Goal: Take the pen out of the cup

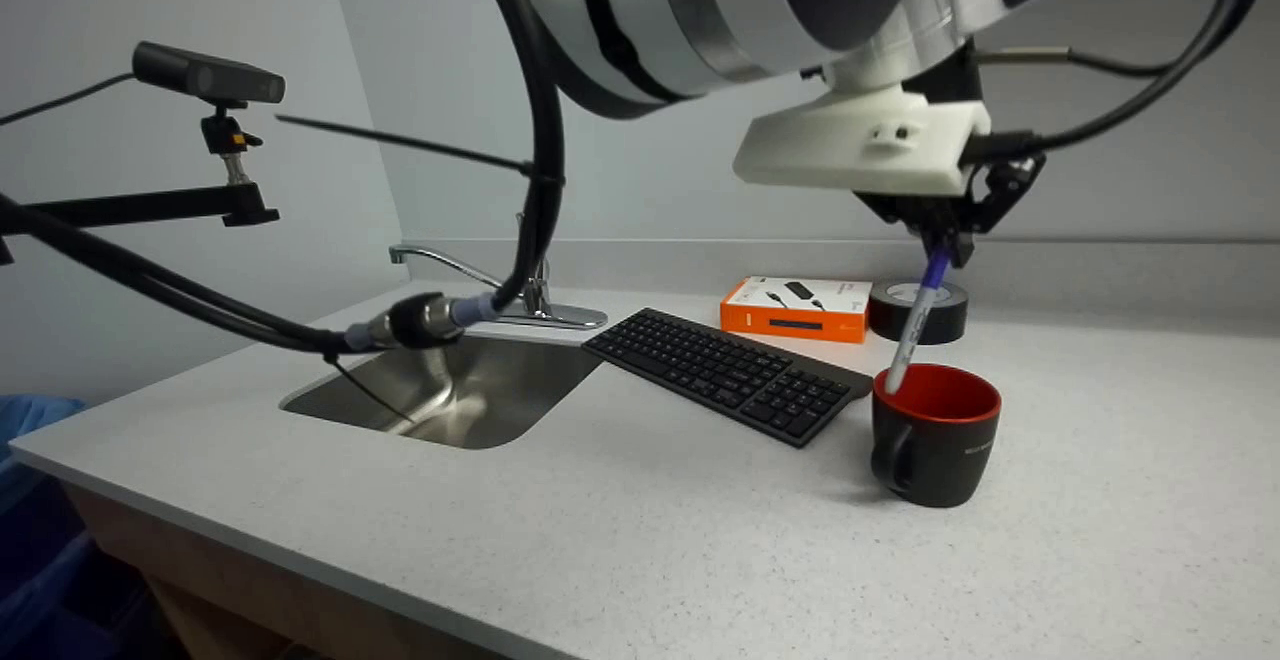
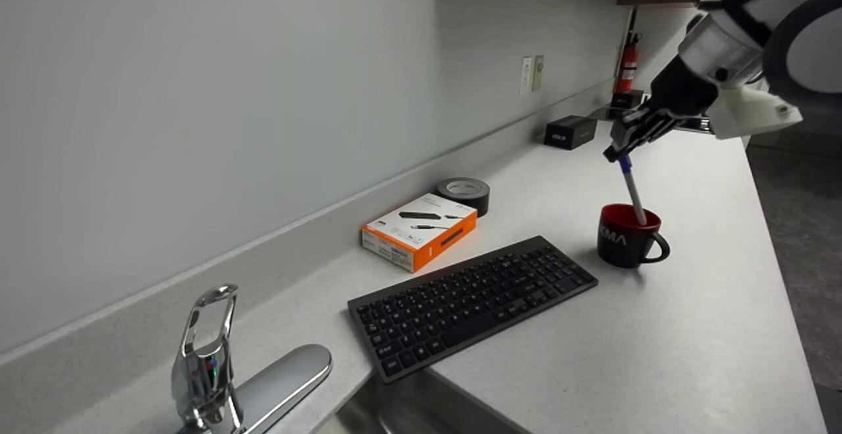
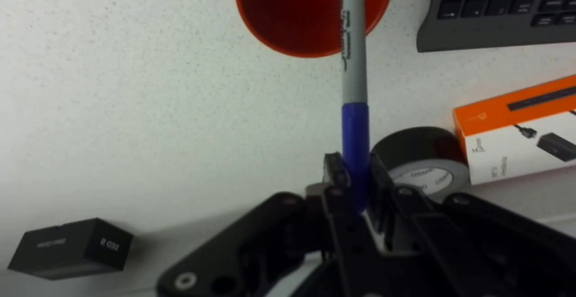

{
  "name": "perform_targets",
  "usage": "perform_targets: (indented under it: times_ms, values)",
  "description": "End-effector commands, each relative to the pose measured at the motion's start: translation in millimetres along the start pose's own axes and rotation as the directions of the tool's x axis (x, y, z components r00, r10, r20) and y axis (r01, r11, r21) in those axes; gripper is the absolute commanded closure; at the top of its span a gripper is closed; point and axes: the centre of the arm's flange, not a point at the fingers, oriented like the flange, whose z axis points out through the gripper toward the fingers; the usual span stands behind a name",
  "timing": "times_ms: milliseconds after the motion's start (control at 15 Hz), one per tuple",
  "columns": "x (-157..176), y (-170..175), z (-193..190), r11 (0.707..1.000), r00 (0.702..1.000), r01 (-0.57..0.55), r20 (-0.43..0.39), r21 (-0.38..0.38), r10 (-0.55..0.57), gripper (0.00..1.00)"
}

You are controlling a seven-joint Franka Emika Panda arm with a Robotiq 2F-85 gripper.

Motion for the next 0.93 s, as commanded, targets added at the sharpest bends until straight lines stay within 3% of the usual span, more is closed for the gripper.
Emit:
perform_targets:
  times_ms: [0,133,400,600,867]
  values:
    - [4,-7,-84,0.998,0.999,0.025,0.034,0.064,-0.027,0.96]
    - [7,-26,-91,0.993,0.986,0.034,0.157,0.114,-0.052,0.96]
    - [-19,-79,-50,0.983,0.927,0.039,0.360,0.181,-0.103,0.96]
    - [-43,-106,-5,0.979,0.853,0.050,0.501,0.197,-0.145,0.96]
    - [-68,-113,52,0.987,0.722,0.087,0.674,0.137,-0.158,0.96]
